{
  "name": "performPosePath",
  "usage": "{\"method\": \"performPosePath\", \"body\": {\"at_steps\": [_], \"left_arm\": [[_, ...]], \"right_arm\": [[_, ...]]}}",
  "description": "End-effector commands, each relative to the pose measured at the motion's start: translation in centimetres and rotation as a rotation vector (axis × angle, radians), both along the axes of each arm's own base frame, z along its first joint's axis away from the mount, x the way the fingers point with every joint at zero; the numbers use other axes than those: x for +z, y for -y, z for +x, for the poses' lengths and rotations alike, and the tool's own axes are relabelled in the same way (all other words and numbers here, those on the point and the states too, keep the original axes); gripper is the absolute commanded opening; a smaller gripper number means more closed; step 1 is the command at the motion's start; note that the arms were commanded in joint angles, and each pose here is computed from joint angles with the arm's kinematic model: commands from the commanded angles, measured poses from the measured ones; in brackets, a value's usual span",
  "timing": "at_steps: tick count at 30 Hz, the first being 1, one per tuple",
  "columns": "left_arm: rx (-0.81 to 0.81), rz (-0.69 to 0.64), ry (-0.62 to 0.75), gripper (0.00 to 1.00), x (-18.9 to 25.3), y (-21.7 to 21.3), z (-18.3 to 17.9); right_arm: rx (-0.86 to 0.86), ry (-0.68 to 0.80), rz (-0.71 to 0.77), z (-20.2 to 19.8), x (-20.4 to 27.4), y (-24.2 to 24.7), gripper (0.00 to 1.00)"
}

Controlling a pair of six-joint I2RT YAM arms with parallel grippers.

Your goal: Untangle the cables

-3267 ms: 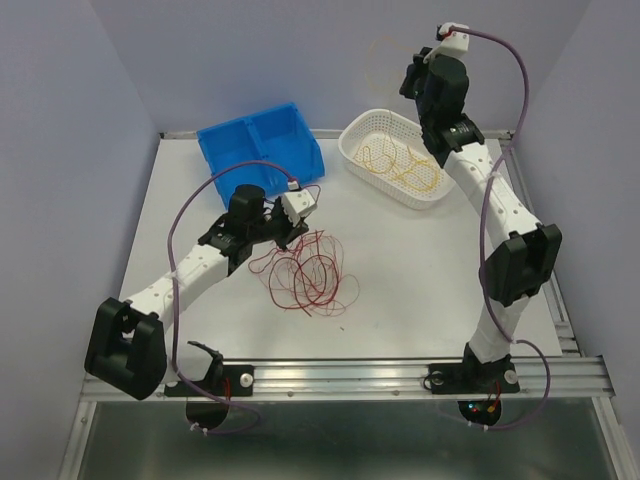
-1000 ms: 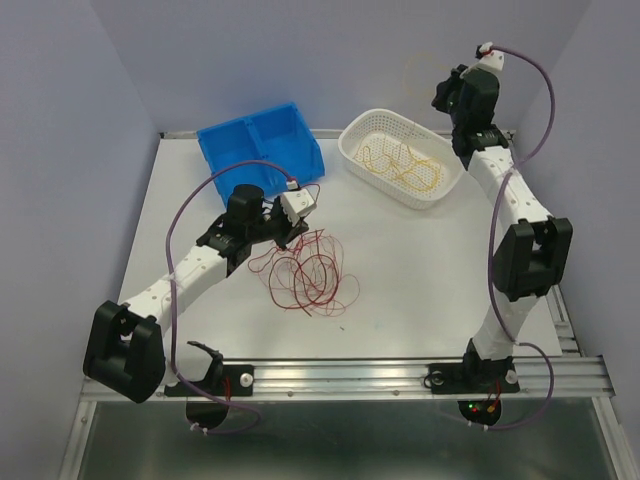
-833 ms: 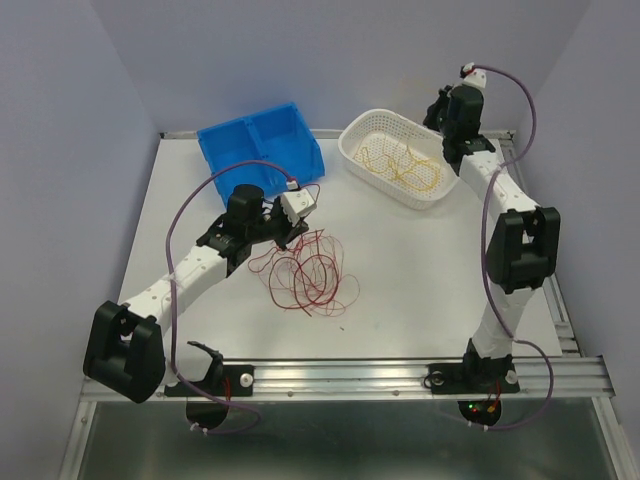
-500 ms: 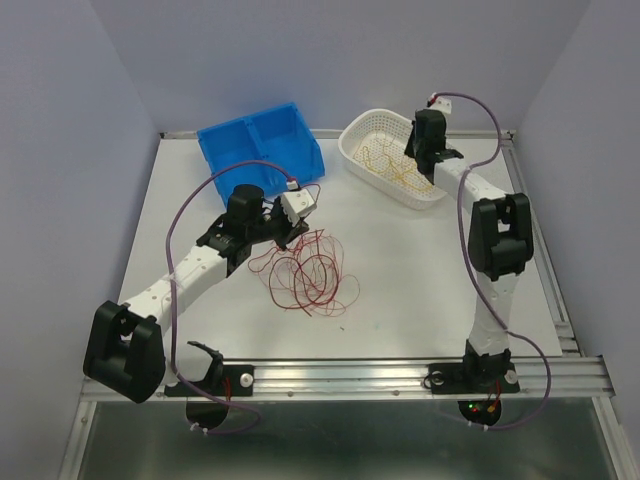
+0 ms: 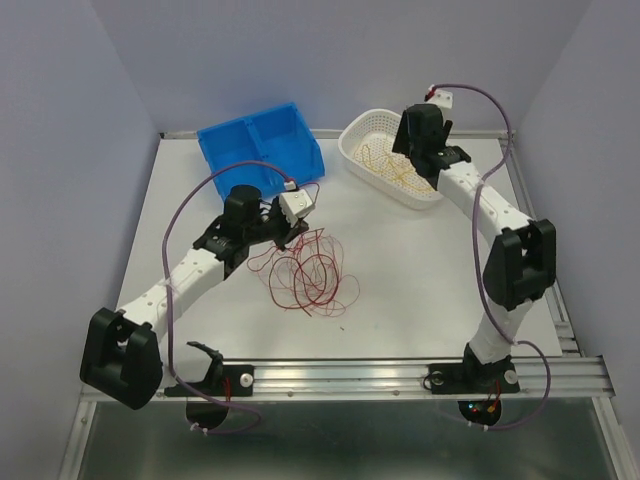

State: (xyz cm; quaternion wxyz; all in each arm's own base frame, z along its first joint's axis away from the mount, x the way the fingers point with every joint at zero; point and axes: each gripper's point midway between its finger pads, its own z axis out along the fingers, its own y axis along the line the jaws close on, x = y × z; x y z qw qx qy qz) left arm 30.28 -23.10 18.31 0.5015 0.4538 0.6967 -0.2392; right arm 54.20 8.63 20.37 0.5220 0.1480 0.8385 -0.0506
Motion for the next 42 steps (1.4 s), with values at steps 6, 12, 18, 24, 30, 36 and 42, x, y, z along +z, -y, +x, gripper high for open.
{"method": "performPosePath", "body": {"at_steps": [6, 12, 18, 24, 30, 36, 42], "left_arm": [[-0.034, -0.055, 0.067, 0.0, 2.6, 0.1, -1.4], [-0.041, -0.088, 0.106, 0.0, 4.7, -0.3, -2.4], [-0.052, -0.136, 0.156, 0.0, 7.0, -0.7, -4.1], [-0.095, -0.156, 0.159, 0.0, 7.6, -0.5, -5.1], [-0.099, -0.153, 0.157, 0.0, 7.5, -0.4, -5.2], [-0.075, -0.15, 0.177, 0.0, 7.6, -0.8, -4.9], [-0.065, -0.155, 0.188, 0.0, 7.9, -0.9, -4.9]], "right_arm": [[0.567, 0.061, 0.203, -12.0, 3.3, -15.7, 0.51], [0.846, 0.266, 0.357, -18.6, 5.2, -19.1, 0.51], [1.139, 0.308, 0.367, -21.7, 4.6, -23.7, 0.54], [1.304, 0.302, 0.298, -24.6, 2.7, -28.3, 0.54], [1.352, 0.279, 0.312, -25.5, 2.3, -29.5, 0.52], [1.345, 0.196, 0.288, -24.9, 0.4, -30.4, 0.51], [1.37, 0.166, 0.287, -25.4, -0.5, -31.3, 0.48]]}}
